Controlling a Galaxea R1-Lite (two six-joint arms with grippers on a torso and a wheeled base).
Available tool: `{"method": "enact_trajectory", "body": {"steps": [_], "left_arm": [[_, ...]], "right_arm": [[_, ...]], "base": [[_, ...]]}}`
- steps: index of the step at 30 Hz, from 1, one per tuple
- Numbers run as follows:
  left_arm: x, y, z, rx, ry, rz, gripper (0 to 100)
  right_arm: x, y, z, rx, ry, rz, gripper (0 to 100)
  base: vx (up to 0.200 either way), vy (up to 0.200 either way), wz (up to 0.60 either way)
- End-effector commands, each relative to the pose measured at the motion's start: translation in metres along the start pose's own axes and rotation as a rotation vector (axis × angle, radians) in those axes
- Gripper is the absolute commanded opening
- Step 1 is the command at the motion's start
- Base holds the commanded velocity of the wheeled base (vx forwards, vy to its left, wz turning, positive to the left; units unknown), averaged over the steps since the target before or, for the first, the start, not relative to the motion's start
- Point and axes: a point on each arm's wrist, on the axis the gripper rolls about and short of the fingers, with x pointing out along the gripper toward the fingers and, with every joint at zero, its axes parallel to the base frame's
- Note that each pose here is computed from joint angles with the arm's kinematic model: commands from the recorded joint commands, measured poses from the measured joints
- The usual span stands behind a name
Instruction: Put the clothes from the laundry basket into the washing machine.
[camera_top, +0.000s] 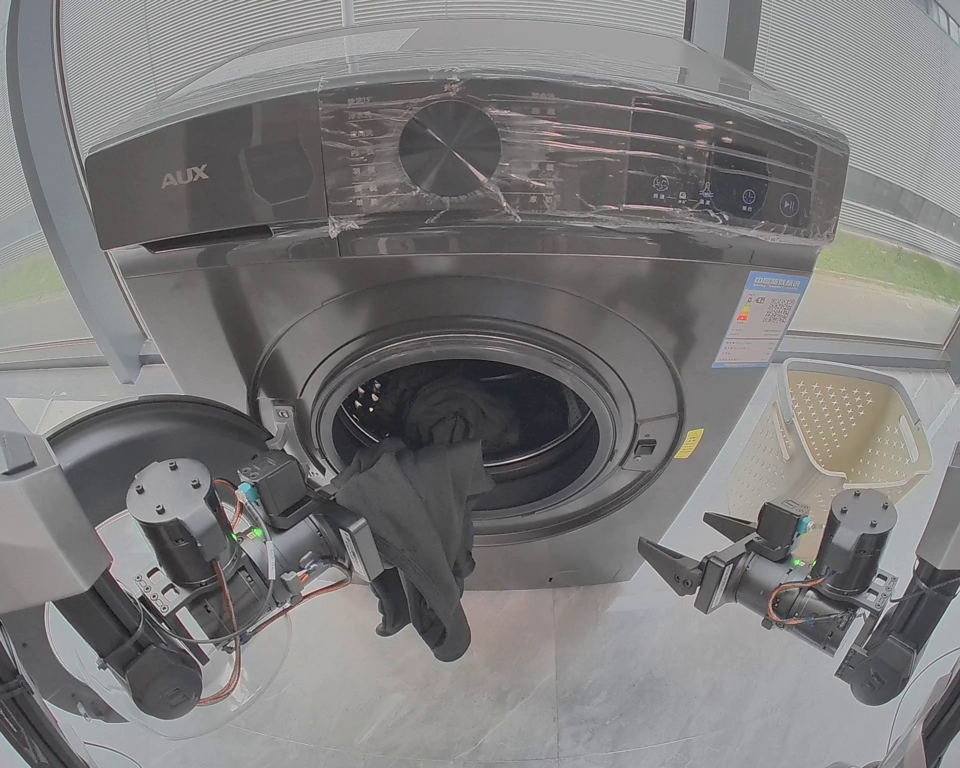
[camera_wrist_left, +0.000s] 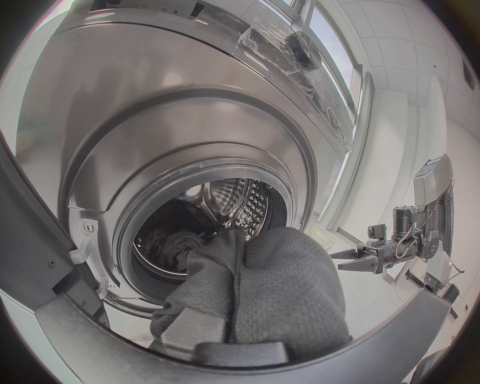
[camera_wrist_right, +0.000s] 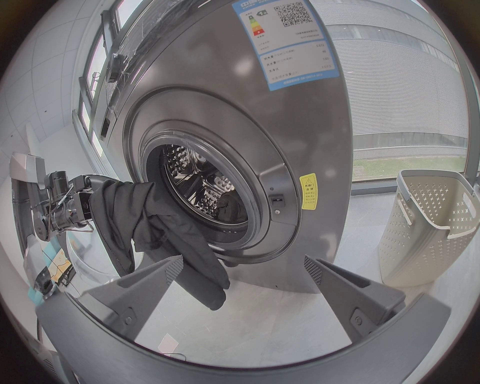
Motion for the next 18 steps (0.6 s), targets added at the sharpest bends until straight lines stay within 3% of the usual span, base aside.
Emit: {"method": "enact_trajectory", "body": {"steps": [1,10,18], "left_arm": [[0.0003,-0.0005,-0.0018,0.0,0.005,-0.003,0],[0.0017,-0.0001,-0.0034,0.007,0.009,-0.001,0],[-0.0019,-0.0023,-0.0057,0.007,0.024,-0.007,0]], "right_arm": [[0.0007,0.0008,-0.0053,-0.002,0.025,0.003,100],[0.0002,0.0061,-0.007,-0.006,0.032,0.021,100],[-0.002,0.0086,-0.0091,-0.01,0.043,0.031,100]], "base": [[0.0,0.0,0.0],[0.2,0.0,0.0],[0.0,0.0,0.0]]}}
